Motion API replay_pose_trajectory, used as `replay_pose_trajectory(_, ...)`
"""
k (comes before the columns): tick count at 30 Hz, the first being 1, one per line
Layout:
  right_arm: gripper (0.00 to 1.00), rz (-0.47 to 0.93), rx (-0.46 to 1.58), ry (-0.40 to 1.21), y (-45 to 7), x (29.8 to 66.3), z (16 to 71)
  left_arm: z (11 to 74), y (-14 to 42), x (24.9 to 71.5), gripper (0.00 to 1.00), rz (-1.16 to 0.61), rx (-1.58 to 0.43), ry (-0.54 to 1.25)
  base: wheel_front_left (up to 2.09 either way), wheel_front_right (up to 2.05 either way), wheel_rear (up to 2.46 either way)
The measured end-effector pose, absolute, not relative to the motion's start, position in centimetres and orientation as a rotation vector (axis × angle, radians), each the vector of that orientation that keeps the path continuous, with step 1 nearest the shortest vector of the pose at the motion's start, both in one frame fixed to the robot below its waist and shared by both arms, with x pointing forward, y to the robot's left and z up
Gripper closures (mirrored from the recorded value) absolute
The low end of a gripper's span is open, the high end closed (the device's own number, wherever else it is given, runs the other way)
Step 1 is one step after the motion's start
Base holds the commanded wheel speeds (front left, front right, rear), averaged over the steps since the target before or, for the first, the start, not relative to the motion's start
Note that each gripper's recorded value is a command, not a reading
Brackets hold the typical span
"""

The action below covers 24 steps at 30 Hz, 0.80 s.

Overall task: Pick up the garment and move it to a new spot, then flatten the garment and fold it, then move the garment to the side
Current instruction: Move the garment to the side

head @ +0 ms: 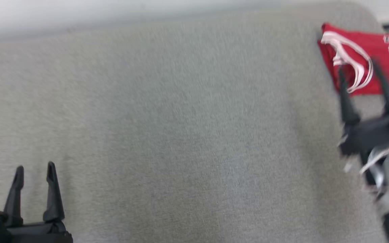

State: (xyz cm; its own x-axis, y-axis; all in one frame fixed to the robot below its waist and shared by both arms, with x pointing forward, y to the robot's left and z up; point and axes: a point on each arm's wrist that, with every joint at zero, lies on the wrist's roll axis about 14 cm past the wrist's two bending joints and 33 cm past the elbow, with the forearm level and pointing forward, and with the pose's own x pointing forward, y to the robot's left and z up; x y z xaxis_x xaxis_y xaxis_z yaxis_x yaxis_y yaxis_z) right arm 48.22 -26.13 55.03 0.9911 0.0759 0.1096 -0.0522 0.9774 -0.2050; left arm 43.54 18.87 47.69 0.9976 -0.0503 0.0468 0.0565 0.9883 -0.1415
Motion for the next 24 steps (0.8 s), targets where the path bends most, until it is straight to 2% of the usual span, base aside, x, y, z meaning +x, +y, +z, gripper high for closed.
replay_pose_trajectory(12, 0.0, 0.082, 0.011, -0.094, -20.6, 39.8, 52.6, 50.9, 20.9, 39.7, 0.0, 0.005, -0.131, -0.109, 0.0, 0.0, 0.0)
replay_pose_trajectory(24, 0.0, 0.07, 0.09, -0.083, -19.0, 35.0, 51.3, 51.8, 21.1, 36.9, 0.0, 0.011, -0.125, -0.127, 0.0, 0.0, 0.0)
